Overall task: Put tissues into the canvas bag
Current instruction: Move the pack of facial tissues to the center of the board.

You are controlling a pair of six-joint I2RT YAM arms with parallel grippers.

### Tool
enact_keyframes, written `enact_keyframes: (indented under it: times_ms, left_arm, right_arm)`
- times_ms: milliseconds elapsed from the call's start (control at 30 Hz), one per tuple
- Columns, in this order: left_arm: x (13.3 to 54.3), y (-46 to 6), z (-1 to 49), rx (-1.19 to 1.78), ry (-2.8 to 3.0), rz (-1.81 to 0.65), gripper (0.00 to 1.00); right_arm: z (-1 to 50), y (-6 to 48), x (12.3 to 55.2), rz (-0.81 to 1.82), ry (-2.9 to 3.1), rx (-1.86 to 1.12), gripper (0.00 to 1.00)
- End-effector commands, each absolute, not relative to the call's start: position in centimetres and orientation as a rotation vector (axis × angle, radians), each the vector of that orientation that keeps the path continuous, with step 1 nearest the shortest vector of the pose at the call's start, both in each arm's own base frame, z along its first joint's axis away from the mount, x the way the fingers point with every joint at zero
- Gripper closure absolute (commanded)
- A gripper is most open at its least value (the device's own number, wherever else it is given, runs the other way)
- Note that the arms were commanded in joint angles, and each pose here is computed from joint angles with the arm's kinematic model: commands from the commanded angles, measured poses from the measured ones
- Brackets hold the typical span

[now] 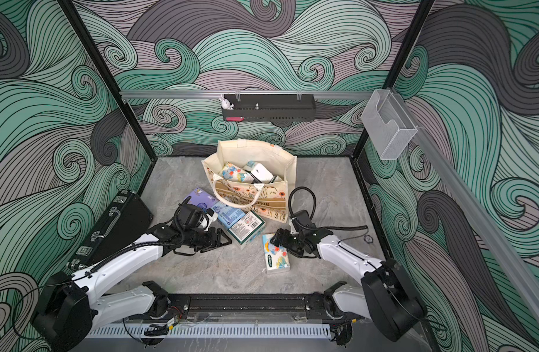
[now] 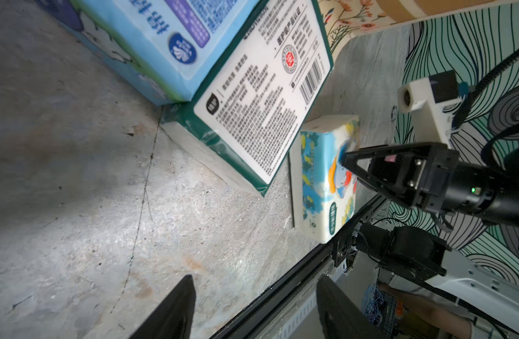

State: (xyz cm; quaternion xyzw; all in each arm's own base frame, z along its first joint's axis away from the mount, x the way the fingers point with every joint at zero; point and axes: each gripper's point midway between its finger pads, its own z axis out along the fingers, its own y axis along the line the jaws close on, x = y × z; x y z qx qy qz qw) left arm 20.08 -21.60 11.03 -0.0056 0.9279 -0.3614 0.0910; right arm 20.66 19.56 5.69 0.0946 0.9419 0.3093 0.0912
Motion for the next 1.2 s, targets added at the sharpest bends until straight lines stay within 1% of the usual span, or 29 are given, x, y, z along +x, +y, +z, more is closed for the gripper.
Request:
enact_keyframes:
  times_ms: [0,133,367,467,600,733,800,967,1167]
  left_arm:
    - [21.3,-23.3,12.8,0.004,2.709,-1.142,0.32]
    - [21.7,-24.8,12.6,0.034,2.724,-1.15,0.32]
    - [21.4,-27.7,12.7,0.124,2.762,-1.132,0.35]
    - [21.0,-28.9,12.3,0.139,2.775,-1.128,0.35]
    - [20.5,-30.5,11.1,0.143,2.807,-1.136,0.36]
    - [20.1,-31.7,10.5,0.171,2.833,-1.124,0.36]
    - [20.1,-31.8,10.4,0.177,2.835,-1.117,0.36]
    - [20.1,-32.0,10.2,0.192,2.848,-1.109,0.36]
    - [20.1,-32.1,10.2,0.221,2.851,-1.101,0.36]
  right_arm:
    - [7.9,19.5,20.7,0.953,2.728,0.313,0.15]
    - [8.7,17.1,20.4,0.815,2.702,0.266,0.12]
    - [8.2,15.4,19.7,0.842,2.695,0.276,0.1]
    - [7.9,16.0,19.4,0.95,2.686,0.274,0.09]
    - [7.8,17.1,18.7,1.066,2.707,0.233,0.12]
    - [9.6,19.5,18.4,1.337,2.605,0.186,0.13]
    - [10.4,20.4,18.2,1.43,2.579,0.177,0.13]
    - [11.7,21.8,17.7,1.586,2.565,0.144,0.13]
    - [12.9,22.1,18.0,1.629,2.528,0.152,0.12]
